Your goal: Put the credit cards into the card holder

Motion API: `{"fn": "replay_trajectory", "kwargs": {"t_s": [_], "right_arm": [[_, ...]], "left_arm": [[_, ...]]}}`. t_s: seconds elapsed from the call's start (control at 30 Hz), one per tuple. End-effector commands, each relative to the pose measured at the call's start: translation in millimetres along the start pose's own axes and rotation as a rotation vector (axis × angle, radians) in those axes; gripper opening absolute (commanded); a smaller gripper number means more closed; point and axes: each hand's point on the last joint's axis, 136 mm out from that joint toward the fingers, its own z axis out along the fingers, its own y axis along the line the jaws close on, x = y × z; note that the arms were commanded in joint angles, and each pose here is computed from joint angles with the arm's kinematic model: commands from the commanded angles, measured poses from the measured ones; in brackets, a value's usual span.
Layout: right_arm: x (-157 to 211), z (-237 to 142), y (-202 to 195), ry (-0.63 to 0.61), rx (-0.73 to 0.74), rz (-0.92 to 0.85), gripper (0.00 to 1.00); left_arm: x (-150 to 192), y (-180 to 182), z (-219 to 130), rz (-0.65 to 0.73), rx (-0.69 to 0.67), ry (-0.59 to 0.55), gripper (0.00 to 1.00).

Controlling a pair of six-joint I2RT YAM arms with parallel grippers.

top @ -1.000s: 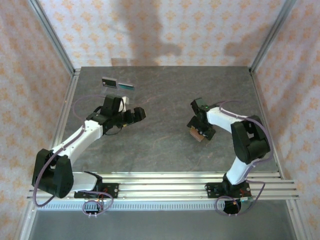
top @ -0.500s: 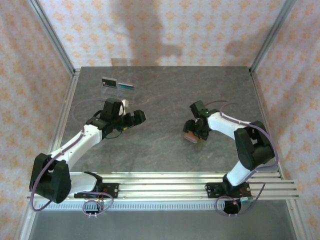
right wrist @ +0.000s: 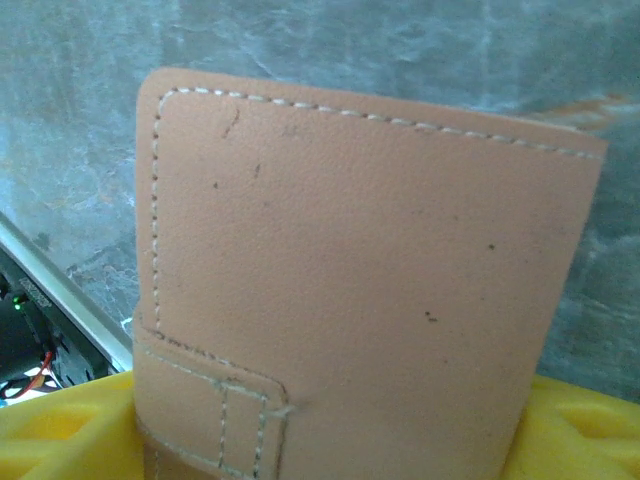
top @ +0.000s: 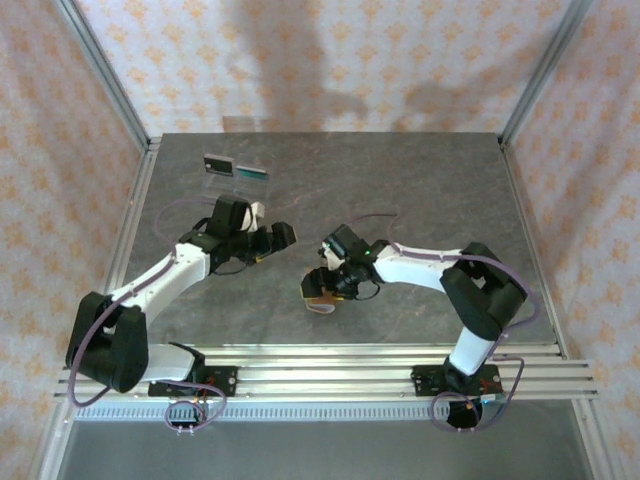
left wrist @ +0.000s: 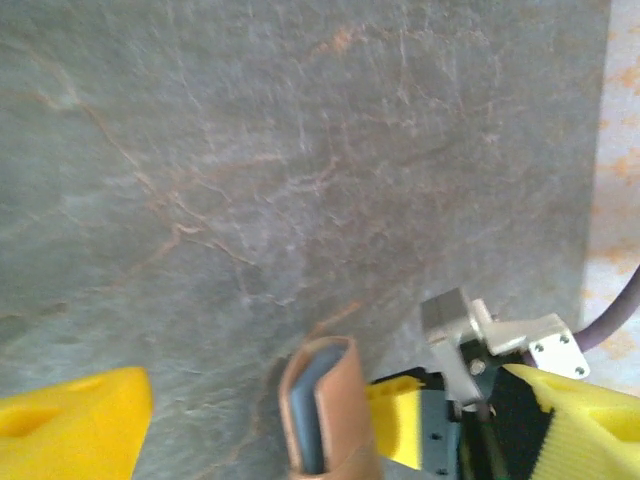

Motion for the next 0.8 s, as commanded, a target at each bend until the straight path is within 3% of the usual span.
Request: {"fn": "replay_trajectory", "kwargs": {"t_s": [0.0,0.23,0.4,0.67,0.77], "right_arm": [[-14,-11,25,-0.089,-0.048,-0.152,0.75],[-21,-29,39,-0.208,-0.098,-0.296,0.74],[-28,-32,45,-0.24,-0.107,-0.325,0.74],[-35,-42,50,-0.287,-0.097,-0.382,0.74],[-37,-40,53,-0.283,-0.105,-0.378,0.74]], "left_arm": [[9,-16,7,-0.061,0.103,0.075,0.84],[22,-34,5,-0.076,0.199,0.157,0.72],[32,-13,9,-0.059,0.094,0.21,0.62],[31,-3,14,-0.06,0.045,0.208,0.59],[30,-8,20,-0.09,0.087,0.204,0.54]]}}
